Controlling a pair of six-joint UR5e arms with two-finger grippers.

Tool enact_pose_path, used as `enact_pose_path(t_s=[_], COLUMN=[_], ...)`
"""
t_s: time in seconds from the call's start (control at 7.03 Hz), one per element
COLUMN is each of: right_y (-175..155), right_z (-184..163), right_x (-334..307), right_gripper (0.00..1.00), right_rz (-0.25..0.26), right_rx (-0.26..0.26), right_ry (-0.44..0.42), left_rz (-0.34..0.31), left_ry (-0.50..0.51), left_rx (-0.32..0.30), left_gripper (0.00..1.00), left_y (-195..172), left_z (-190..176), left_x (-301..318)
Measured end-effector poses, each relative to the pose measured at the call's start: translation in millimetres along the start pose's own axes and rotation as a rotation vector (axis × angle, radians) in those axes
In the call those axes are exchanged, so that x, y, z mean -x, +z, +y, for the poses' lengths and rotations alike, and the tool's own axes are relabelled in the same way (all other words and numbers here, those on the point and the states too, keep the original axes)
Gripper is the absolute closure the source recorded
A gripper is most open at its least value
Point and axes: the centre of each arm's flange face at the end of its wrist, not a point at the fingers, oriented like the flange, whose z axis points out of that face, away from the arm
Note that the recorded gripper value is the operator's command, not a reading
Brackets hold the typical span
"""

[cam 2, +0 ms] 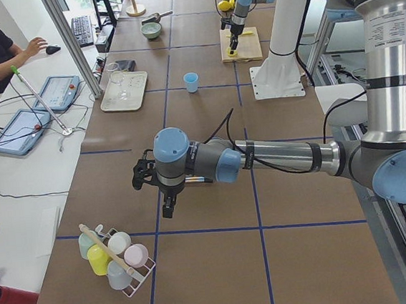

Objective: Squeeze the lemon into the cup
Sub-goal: 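Lift the lemon slice off the board with the right gripper, then carry the lemon slice with the right gripper over the blue cup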

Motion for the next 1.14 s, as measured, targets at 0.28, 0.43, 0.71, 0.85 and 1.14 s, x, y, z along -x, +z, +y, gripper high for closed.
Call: enact_pose_path(t_s=[0.28, 0.43, 0.71, 0.85, 1.14], right_y=[-11, -20, -39, -50, -77], right_z=[-9, -16, -44, -62, -98], right_x=[2, 2, 0, -3, 22], right_gripper=[0.39, 0.39, 0.39, 0.39, 0.39], right_rz=[-0.016, -0.027, -0.036, -0.029, -0.013], right_rx=[-0.012, -0.018, -0.006, 0.012, 0.043], right_ry=[0.014, 0.023, 0.07, 0.101, 0.159], left_rz=[0.0, 0.0, 0.0, 0.0, 0.001], left_ry=[-0.002, -0.003, -0.003, -0.002, -0.002], left_rx=[0.002, 0.003, 0.003, 0.002, 0.001], left_gripper=[0.0, 0.0, 0.0, 0.0, 0.0], left_y=[1, 1, 1, 1, 0], left_z=[2, 2, 2, 2, 2], left_x=[1, 2, 1, 1, 0])
